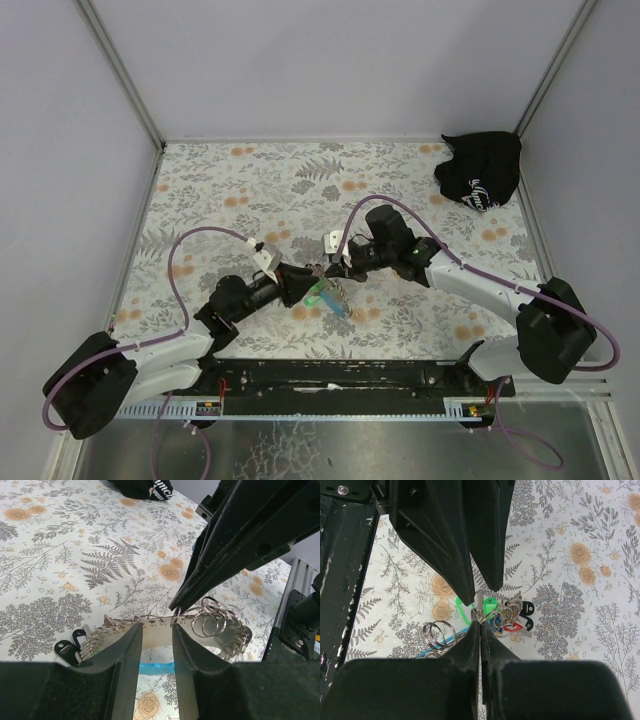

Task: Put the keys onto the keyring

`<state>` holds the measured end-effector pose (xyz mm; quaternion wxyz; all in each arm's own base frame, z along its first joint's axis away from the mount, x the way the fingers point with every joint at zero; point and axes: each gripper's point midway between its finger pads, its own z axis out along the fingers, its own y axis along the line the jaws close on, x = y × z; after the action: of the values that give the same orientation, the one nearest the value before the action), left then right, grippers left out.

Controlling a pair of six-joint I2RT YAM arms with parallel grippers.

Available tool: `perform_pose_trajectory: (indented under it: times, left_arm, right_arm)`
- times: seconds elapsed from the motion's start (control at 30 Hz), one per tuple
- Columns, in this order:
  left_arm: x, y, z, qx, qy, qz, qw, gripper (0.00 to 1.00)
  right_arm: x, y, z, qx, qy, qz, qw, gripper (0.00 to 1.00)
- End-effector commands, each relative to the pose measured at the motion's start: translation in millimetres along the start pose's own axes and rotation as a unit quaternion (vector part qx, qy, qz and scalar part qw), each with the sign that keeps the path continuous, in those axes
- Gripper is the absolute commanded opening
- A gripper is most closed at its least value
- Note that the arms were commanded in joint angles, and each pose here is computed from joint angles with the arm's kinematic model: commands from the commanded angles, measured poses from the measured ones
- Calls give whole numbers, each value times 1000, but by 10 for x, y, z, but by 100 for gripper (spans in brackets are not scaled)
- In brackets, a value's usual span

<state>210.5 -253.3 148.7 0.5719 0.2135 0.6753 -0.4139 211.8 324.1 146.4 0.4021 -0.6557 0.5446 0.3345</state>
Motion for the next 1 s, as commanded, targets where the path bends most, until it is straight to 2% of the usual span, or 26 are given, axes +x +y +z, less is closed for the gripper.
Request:
perform_pose_trajectory:
  times: [0.0, 0.43, 0.73, 0.97]
  left_arm:
    - [-154, -105, 6, 38, -36, 34, 998, 29]
    - [-134, -135, 72, 54, -33, 45, 997, 29]
    - [-173, -121, 145, 54, -35, 54, 996, 22]
    - [-227, -152, 138, 60, -46, 57, 996, 22]
  right_arm:
    - [-271, -55, -84, 8, -39, -17, 999, 0]
    - [-293, -48, -89, 4, -48, -8, 999, 0]
    - [-287, -21, -93, -1, -50, -7, 999, 0]
    - [-276, -7, -72, -8, -50, -5, 999, 0]
